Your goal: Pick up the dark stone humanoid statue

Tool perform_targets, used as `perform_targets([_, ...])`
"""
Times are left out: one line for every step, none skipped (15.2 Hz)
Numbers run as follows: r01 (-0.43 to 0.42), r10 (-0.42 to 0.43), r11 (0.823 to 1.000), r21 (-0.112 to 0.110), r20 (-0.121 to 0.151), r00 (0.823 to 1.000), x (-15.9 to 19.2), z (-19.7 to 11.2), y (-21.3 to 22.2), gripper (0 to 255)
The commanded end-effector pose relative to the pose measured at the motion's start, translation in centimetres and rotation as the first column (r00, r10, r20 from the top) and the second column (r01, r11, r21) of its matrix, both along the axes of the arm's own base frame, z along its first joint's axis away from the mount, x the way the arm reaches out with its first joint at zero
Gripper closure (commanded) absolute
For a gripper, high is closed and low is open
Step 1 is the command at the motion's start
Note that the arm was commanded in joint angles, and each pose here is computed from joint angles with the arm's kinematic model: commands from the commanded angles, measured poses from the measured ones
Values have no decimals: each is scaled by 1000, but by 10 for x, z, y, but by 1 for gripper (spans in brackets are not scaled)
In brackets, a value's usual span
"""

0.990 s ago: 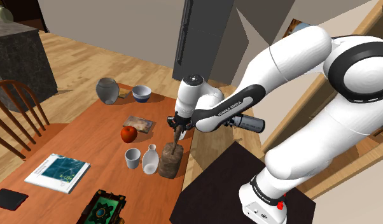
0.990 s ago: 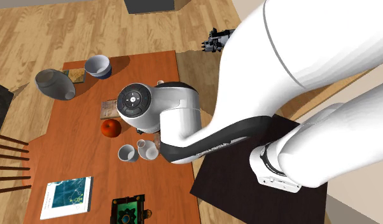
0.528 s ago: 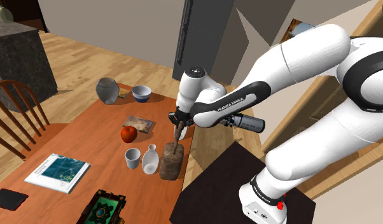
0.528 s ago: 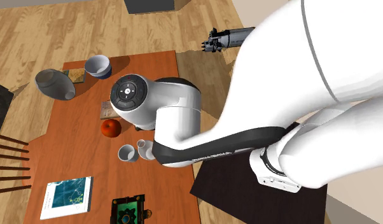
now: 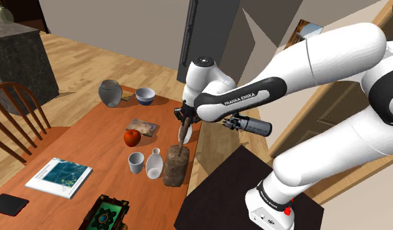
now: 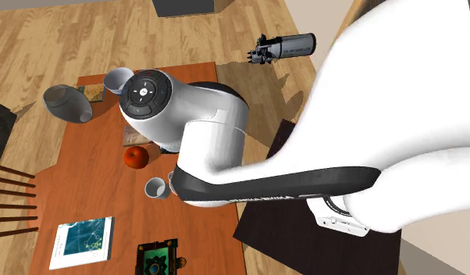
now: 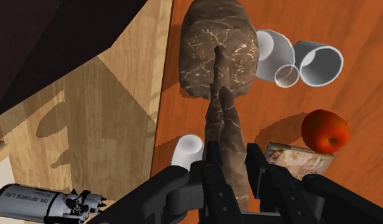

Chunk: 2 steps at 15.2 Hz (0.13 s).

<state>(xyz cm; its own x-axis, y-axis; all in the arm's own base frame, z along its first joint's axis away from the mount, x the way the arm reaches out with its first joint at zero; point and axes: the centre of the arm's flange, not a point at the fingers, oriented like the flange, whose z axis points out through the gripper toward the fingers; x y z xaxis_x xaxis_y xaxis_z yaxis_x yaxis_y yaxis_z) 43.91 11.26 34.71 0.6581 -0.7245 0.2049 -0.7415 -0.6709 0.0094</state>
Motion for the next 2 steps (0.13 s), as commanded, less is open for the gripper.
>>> perform_targets([0,0,1000,1,4,1000,0,8,1,255])
perform_targets([0,0,1000,1,4,1000,0,8,1,255])
